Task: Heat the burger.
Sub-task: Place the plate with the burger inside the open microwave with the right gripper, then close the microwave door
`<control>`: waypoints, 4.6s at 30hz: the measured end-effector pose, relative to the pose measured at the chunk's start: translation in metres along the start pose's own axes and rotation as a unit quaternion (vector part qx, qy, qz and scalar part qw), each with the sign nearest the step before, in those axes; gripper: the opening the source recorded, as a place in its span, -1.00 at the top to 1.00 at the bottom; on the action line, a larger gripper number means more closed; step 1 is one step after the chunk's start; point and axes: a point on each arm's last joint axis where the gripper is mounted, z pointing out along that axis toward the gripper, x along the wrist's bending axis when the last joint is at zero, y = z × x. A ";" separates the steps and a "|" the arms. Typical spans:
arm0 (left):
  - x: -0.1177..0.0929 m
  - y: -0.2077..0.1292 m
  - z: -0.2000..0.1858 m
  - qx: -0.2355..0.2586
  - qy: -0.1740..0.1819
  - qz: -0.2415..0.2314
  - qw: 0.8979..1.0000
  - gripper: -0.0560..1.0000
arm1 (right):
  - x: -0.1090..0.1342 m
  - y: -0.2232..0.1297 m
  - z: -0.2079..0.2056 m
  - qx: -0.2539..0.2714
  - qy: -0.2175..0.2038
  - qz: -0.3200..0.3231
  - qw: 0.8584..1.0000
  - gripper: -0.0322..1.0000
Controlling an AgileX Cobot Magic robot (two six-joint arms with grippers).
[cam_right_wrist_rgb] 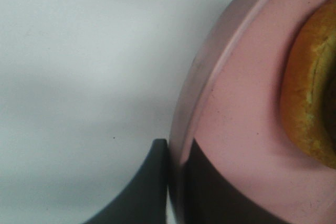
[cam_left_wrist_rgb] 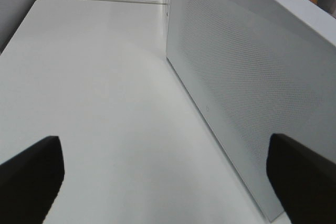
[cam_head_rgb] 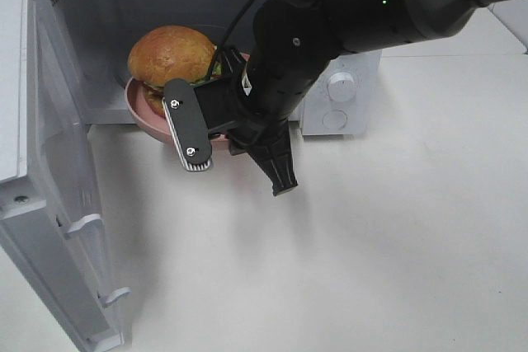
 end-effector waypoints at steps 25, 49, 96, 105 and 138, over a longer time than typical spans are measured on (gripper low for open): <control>0.000 0.000 0.000 0.000 0.000 0.000 1.000 -0.94 | -0.050 0.005 0.030 0.029 -0.030 0.071 0.997 0.87; 0.000 0.000 0.000 0.000 0.000 0.000 1.000 -0.94 | -0.079 0.003 0.060 0.048 -0.048 0.093 0.993 0.86; 0.000 0.000 0.000 0.000 0.000 0.000 1.000 -0.94 | -0.090 0.013 0.075 0.011 -0.080 0.105 0.991 0.09; 0.000 0.000 0.000 0.000 0.000 0.000 1.000 -0.94 | -0.093 0.011 0.058 0.015 -0.074 0.121 0.990 -0.12; 0.000 0.000 0.000 0.000 0.000 0.000 1.000 -0.94 | -0.023 -0.013 -0.025 -0.016 -0.075 0.178 0.981 -0.47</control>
